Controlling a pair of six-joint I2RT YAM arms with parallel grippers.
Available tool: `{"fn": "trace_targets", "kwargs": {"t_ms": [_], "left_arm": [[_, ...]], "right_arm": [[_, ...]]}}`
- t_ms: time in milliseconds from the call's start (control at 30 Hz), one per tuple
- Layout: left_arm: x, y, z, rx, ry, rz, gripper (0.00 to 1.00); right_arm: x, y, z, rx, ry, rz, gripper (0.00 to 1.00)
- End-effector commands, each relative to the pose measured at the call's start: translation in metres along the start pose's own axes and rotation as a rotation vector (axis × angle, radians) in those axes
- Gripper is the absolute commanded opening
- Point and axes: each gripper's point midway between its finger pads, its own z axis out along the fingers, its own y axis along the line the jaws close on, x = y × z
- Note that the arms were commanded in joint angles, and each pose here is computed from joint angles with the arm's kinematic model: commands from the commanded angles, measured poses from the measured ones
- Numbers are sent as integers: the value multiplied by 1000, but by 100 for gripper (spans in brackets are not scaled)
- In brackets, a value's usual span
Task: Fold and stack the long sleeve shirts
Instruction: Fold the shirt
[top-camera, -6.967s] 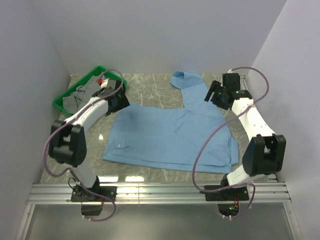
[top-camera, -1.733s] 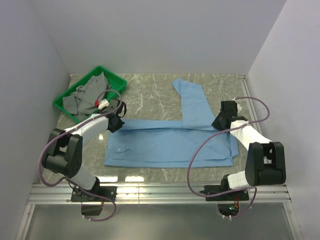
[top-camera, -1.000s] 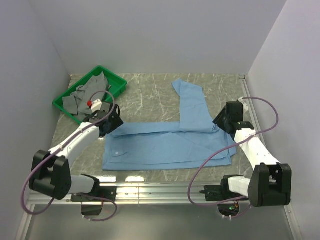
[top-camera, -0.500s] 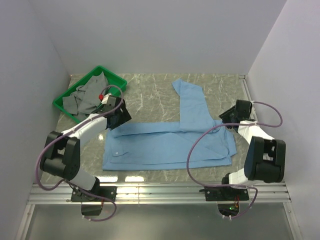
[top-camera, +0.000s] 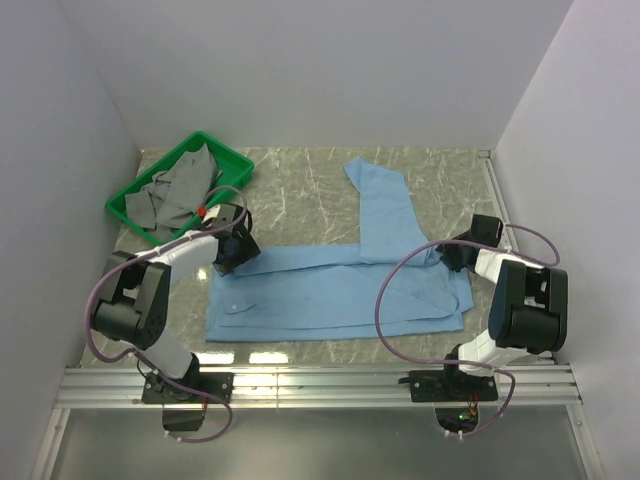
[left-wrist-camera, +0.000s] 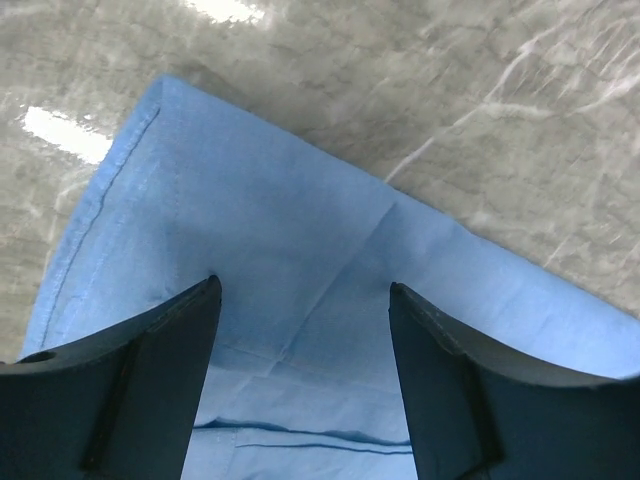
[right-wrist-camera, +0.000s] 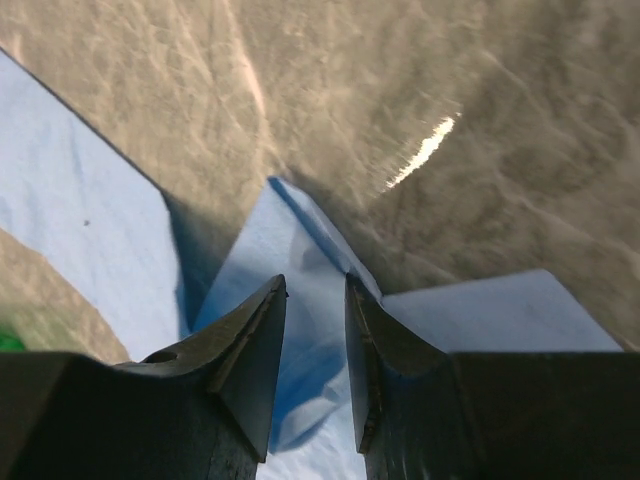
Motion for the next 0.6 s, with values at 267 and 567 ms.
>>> {"fn": "trace_targets", "kwargs": {"t_ms": [267, 567], "left_arm": [[-48, 4, -59, 35, -184, 104, 98], [-85, -2, -83, 64, -355, 224, 99]], "right_arm": [[-55, 80, -41, -170, -157, -345, 46], [-31, 153, -12, -176, -59, -832, 68]]}}
